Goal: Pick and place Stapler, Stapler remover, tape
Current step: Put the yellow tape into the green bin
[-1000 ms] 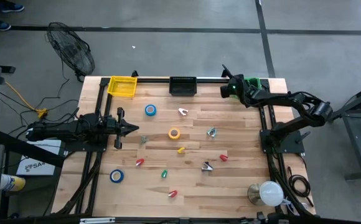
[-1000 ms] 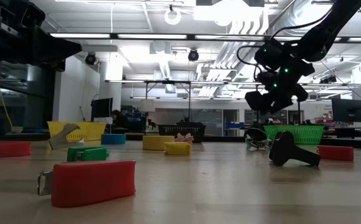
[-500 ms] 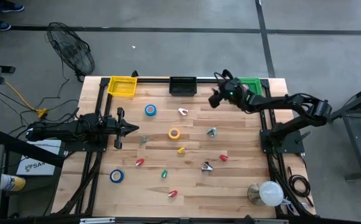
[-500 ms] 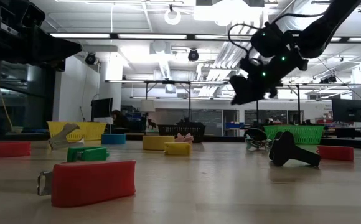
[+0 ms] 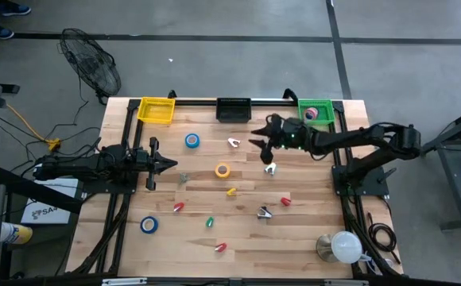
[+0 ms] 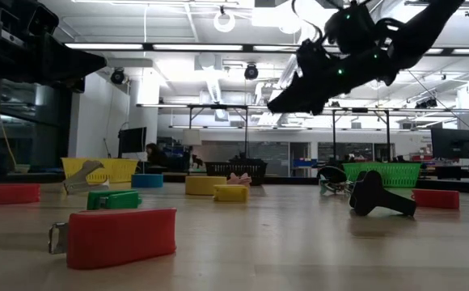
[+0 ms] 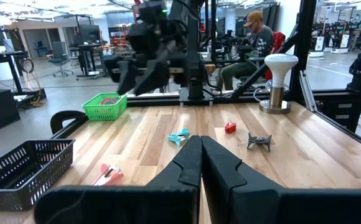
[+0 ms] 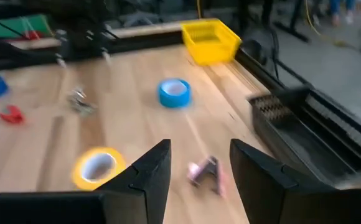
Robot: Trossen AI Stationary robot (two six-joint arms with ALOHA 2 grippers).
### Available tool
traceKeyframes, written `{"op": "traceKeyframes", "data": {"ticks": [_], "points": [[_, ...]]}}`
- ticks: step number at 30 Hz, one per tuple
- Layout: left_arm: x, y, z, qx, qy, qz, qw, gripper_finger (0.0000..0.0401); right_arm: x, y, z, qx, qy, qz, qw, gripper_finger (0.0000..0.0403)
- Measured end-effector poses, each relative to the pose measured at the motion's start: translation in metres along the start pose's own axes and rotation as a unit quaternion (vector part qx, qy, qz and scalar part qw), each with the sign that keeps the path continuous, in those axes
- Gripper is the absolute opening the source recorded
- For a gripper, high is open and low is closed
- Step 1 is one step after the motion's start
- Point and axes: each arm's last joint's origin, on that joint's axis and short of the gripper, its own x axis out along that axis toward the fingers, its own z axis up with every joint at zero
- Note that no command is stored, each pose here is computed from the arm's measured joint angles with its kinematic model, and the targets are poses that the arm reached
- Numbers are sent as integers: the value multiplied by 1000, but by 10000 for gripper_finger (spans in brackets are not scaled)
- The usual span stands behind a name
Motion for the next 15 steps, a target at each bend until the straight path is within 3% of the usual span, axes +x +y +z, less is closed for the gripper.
{"op": "traceKeyframes", "data": {"ticks": [6, 15], "points": [[0, 0, 0, 0, 0, 0, 1000, 1, 13, 27, -2, -44, -21, 31, 998, 155], [0, 0, 0, 0, 0, 0, 1000, 1, 64, 55, 13, -105, 65, 62, 990, 155]]}}
